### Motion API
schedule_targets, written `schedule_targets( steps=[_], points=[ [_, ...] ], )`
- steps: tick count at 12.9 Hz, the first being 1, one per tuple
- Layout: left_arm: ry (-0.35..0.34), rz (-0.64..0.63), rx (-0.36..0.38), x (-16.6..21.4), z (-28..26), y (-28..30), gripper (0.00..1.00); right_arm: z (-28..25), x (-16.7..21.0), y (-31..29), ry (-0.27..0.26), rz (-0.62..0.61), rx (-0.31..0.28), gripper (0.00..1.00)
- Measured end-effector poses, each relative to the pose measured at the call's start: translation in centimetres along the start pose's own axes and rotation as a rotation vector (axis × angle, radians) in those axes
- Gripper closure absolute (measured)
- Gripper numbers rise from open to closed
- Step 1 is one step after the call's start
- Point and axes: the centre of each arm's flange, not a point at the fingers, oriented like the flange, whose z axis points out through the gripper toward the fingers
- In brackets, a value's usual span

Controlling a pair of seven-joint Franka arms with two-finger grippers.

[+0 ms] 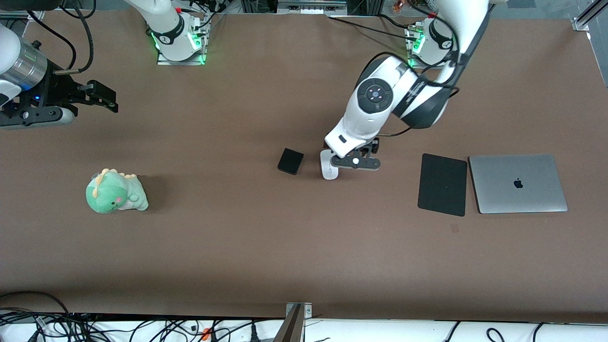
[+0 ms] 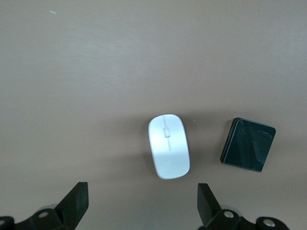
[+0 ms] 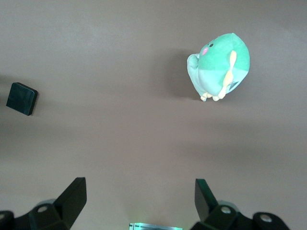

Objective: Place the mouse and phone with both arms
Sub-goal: 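Reach the left gripper over the white mouse, then lower the left gripper and close it on the white mouse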

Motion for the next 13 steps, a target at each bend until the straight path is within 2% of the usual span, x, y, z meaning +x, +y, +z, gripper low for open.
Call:
schedule_targets(
  steps=[3, 6, 8, 10, 13],
  points=[
    [0.013, 0.024, -0.026, -1.7, 6.1, 0.9, 0.0, 0.0, 0.0, 0.0, 0.0, 0.0, 0.0, 0.0],
    [-0.007, 0.036, -0.029, -3.7, 10.5, 3.0, 0.0, 0.0, 0.0, 0.0, 0.0, 0.0, 0.0, 0.0],
    [0.002, 0.036, -0.015, -4.1, 12.3, 3.4, 0.0, 0.0, 0.0, 0.0, 0.0, 0.0, 0.0, 0.0],
    [0.04, 0.024, 0.013, -3.8, 13.5, 3.1, 0.0, 0.1, 0.1, 0.0, -0.002, 0.0, 0.0, 0.0],
    [0.068, -0.018, 0.018, -2.9, 14.4, 2.1, 0.0, 0.3, 0.1, 0.0, -0.004, 0.0, 0.0, 0.0]
  ],
)
